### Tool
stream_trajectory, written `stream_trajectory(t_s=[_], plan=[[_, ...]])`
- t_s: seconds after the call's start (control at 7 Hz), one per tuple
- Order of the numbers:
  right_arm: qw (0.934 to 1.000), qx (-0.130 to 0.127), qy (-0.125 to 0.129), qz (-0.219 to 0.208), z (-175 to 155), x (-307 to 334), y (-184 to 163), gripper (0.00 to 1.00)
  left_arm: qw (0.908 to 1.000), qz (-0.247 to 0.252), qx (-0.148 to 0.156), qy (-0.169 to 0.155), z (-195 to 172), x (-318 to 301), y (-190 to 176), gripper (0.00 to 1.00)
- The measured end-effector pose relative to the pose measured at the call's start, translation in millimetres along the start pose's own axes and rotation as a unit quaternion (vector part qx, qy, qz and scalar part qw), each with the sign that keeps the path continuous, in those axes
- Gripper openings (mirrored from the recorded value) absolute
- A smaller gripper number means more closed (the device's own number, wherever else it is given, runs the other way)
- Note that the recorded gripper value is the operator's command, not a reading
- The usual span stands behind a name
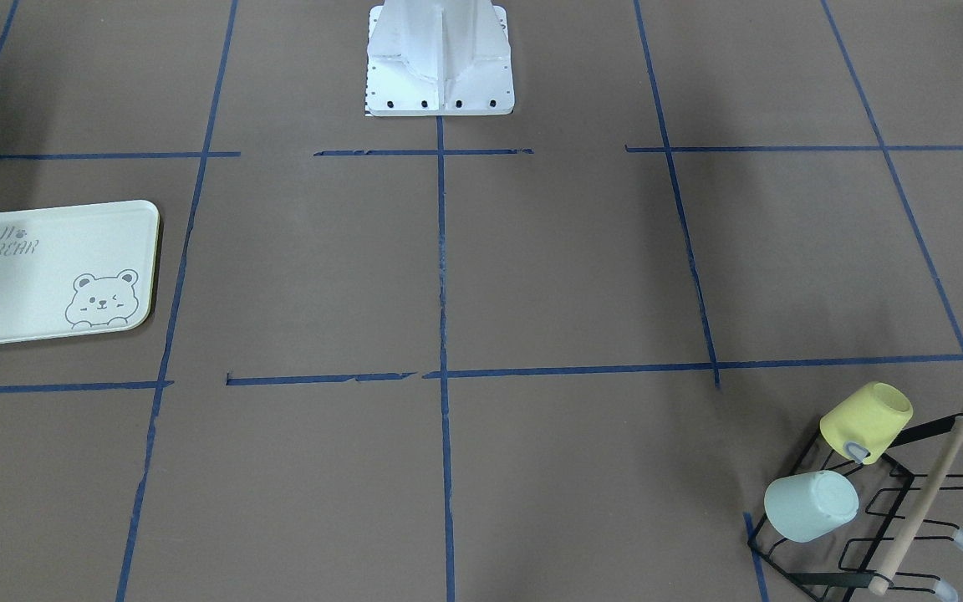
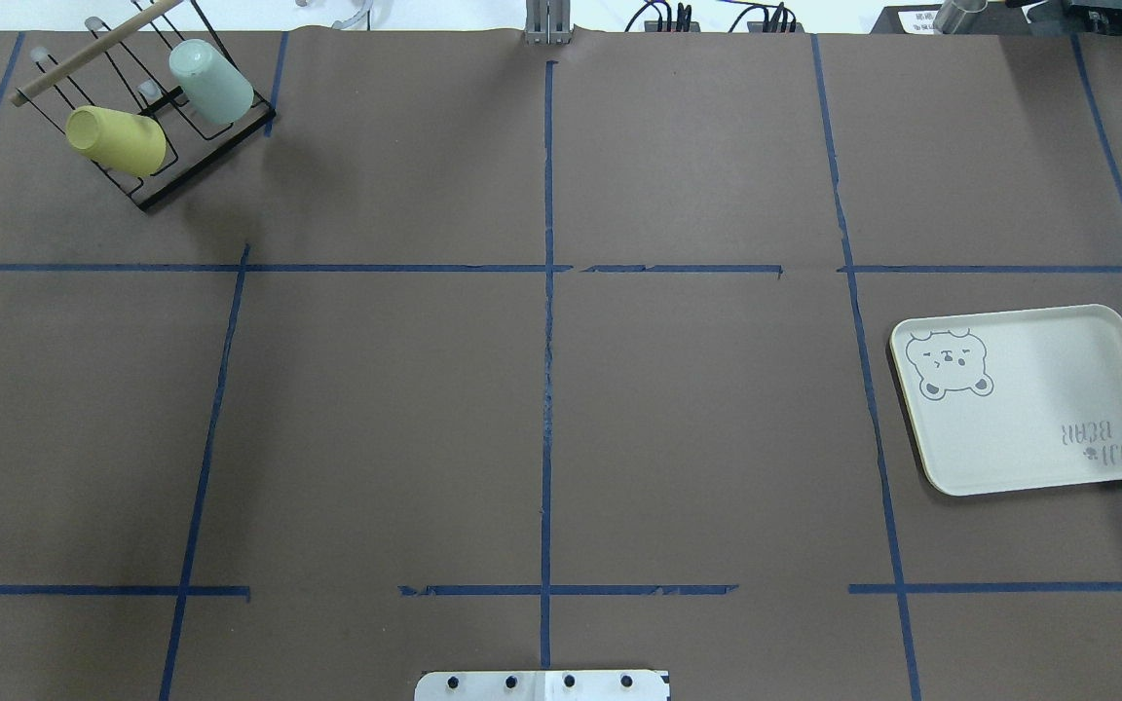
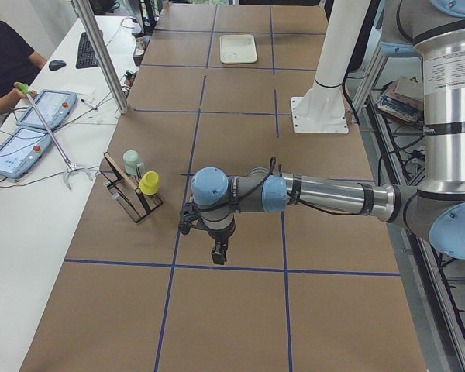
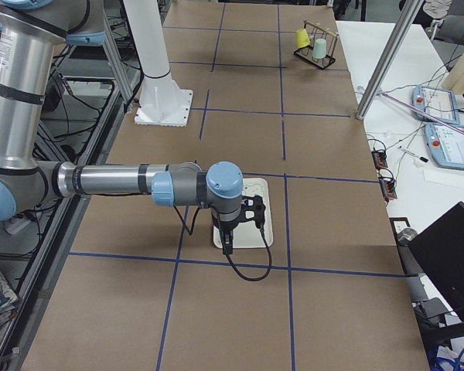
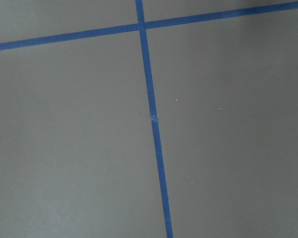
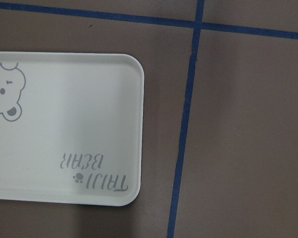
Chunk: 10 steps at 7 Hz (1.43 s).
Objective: Left arm grabs green cup and hands to right arm on tray
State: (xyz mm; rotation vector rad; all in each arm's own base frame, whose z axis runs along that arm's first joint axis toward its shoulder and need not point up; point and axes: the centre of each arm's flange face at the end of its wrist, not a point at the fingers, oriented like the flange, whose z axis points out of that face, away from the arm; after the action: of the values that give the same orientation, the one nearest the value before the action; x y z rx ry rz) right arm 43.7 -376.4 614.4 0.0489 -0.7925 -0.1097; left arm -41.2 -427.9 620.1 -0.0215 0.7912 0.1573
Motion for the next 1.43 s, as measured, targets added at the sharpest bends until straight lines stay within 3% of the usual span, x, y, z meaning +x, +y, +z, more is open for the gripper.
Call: stream_trajectory(t_s=[0.29, 0.57, 0.71, 1.0, 1.43], plan=[[1.0, -0.001, -0.005, -0.001, 1, -1, 0, 1.0, 0.9999, 0.011, 0.011, 0.007, 0, 1, -1, 1.0], [0.9995, -0.001, -0.032, -0.007, 3, -8, -2, 1.0, 0.9973, 0.005, 0.067, 0.029, -12, 21, -29, 1.0], [0.9992, -0.005, -0.039, -0.013, 5, -14, -4, 1.0, 0.9952, -0.005, 0.09, 0.038, -25, 53, -67, 1.0], [0.9989, -0.008, -0.044, -0.017, 8, -18, -7, 1.0, 0.9945, -0.014, 0.089, 0.054, -38, 143, -159, 1.0], [0.9987, -0.007, -0.045, -0.022, 8, -22, -10, 1.0, 0.9942, -0.06, 0.084, 0.03, -51, 243, -289, 1.0]])
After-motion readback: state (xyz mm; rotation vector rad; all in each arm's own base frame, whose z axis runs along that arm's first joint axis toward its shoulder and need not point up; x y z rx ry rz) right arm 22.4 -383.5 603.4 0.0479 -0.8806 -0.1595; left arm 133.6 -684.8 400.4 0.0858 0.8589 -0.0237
